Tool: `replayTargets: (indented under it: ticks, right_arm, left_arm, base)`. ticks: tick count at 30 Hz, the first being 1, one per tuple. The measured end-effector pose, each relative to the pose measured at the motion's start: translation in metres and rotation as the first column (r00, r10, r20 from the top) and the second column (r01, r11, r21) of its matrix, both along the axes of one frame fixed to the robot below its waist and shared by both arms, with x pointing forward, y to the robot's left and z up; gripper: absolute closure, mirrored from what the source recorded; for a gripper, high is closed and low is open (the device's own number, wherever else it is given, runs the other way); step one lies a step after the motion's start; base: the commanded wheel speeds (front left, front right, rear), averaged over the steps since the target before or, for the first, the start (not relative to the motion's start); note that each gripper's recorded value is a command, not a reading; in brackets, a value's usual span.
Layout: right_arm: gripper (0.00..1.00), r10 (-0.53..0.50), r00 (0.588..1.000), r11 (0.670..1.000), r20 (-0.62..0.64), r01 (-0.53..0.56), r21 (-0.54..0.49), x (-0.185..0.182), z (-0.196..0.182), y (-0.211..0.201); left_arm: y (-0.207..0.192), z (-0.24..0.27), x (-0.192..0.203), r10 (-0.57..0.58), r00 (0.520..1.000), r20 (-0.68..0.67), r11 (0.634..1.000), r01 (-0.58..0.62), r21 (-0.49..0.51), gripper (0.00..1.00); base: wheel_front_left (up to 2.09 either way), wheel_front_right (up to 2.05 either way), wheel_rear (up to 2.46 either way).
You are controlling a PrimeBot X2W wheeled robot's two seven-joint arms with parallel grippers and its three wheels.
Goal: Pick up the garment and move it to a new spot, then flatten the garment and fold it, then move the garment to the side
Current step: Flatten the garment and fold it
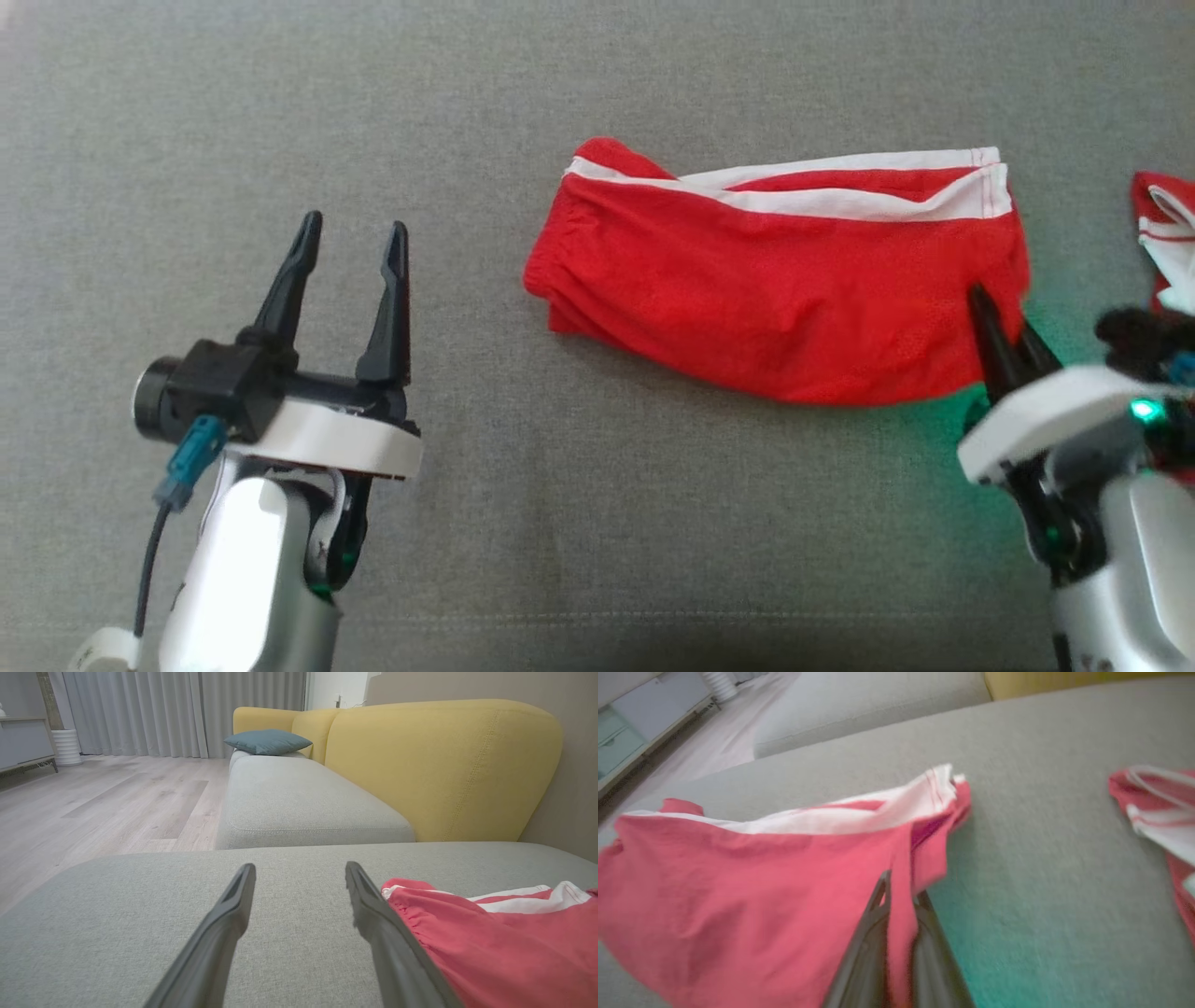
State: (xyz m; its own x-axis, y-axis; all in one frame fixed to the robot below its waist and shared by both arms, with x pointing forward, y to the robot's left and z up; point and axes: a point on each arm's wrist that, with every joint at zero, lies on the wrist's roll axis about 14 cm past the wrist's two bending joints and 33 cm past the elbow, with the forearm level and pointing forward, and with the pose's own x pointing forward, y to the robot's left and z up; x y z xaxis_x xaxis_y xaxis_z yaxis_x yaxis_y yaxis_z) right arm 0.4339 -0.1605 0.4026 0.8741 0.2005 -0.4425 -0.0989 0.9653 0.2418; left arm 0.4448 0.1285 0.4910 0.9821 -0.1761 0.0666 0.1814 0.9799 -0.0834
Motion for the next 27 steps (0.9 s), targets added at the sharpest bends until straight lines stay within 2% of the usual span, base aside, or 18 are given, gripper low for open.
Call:
replayTargets:
  ticks: [4, 9, 11, 12, 15, 17, 18, 20, 23, 27]
  right_arm:
    - [1.0, 0.164, 0.979, 0.986, 0.121, -0.158, -0.054, 0.028, 0.044, 0.045]
    - [1.0, 0.391, 0.89, 0.92, 0.236, -0.384, -0.079, 0.04, 0.093, 0.129]
    - [1.0, 0.457, 0.859, 0.888, 0.233, -0.457, -0.053, 0.033, 0.093, 0.159]
    - [1.0, 0.457, 0.859, 0.888, 0.233, -0.457, -0.053, 0.033, 0.093, 0.159]
    - [1.0, 0.531, 0.83, 0.843, 0.173, -0.538, -0.005, 0.015, 0.076, 0.193]
    - [1.0, 0.556, 0.819, 0.825, 0.14, -0.565, 0.029, 0.005, 0.063, 0.205]
    - [0.88, 0.562, 0.817, 0.82, 0.131, -0.571, 0.04, 0.002, 0.058, 0.209]
    - [0.0, 0.578, 0.807, 0.807, 0.121, -0.587, 0.061, -0.005, 0.05, 0.218]
    - [0.0, 0.579, 0.798, 0.799, 0.167, -0.597, 0.08, -0.009, 0.051, 0.226]
    - [0.0, 0.517, 0.786, 0.812, 0.338, -0.576, 0.098, 0.001, 0.083, 0.226]
  left_arm:
    - [0.003, 0.005, -0.005, 0.011, 1.0, 0.008, 1.0, -0.011, 0.002, 0.0]
    - [0.01, 0.005, -0.016, 0.033, 0.999, 0.0, 0.999, -0.033, 0.003, 0.0]
    - [0.013, 0.006, -0.02, 0.042, 0.999, 0.001, 0.999, -0.042, 0.005, 0.0]
    - [0.013, 0.006, -0.02, 0.042, 0.999, 0.001, 0.999, -0.042, 0.005, 0.0]
    - [0.018, 0.007, -0.026, 0.058, 0.998, -0.001, 0.998, -0.058, 0.002, 0.0]
    - [0.023, 0.008, -0.029, 0.071, 0.997, -0.001, 0.997, -0.071, 0.004, 0.0]
    - [0.025, 0.008, -0.03, 0.077, 0.997, -0.001, 0.997, -0.077, 0.006, 0.0]
    - [0.027, 0.009, -0.032, 0.086, 0.996, -0.001, 0.996, -0.086, 0.007, 0.0]
    - [0.028, 0.007, -0.032, 0.09, 0.996, -0.006, 0.996, -0.09, 0.007, 0.0]
    - [0.025, 0.005, -0.03, 0.084, 0.996, -0.009, 0.996, -0.084, 0.004, 0.0]
  base:
    - [0.0, 0.0, 0.0]
    - [0.0, 0.0, 0.0]
    - [0.0, 0.0, 0.0]
    - [0.0, 0.0, 0.0]
    - [0.0, 0.0, 0.0]
    - [0.0, 0.0, 0.0]
    - [0.0, 0.0, 0.0]
    - [0.0, 0.0, 0.0]
    - [0.0, 0.0, 0.0]
    - [0.0, 0.0, 0.0]
